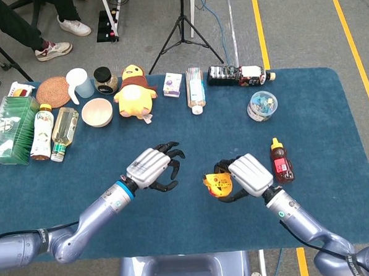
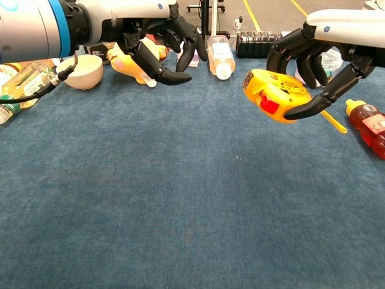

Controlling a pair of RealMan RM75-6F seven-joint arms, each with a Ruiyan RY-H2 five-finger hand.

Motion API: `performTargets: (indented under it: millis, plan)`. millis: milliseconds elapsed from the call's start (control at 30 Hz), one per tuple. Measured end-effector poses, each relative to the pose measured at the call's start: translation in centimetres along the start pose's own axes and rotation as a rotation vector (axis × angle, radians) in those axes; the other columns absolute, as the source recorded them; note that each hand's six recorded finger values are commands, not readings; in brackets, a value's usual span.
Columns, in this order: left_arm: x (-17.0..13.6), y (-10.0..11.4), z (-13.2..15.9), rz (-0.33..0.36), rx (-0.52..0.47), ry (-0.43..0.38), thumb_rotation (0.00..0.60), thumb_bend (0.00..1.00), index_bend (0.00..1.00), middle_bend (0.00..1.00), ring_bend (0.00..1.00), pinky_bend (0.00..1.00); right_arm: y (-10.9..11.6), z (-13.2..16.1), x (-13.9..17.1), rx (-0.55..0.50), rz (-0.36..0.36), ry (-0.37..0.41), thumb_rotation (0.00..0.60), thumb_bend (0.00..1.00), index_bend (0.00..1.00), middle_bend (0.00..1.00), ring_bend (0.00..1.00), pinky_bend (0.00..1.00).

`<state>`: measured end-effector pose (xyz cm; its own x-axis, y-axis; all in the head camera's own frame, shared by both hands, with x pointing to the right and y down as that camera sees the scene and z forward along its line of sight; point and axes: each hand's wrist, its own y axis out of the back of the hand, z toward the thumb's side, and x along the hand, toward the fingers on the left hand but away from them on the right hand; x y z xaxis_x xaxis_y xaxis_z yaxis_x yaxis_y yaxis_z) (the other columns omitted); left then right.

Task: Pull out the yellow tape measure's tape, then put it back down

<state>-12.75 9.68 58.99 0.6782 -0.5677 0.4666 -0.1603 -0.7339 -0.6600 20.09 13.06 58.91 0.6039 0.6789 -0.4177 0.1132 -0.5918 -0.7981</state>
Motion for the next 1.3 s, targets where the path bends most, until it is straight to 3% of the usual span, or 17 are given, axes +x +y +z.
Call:
performTargets:
  millis: [467,1300]
  plan:
    - [0.7,-0.1,0.3,0.009,-0.034,-0.012,0.506,0.27,0.51,0.15,0.0,0.11,0.2,0.9,-0.4,0.003,-0.014,0.039,0.422,0.25,0.61,0.64,0.61,0.58]
    - [1.5,-0.6,1.3,-0.001,-0.132,-0.051,0.509,0.27,0.49,0.12,0.0,0.11,0.2,3.6,-1.7,-0.015,-0.024,0.107,0.422,0.25,0.61,0.64,0.61,0.58]
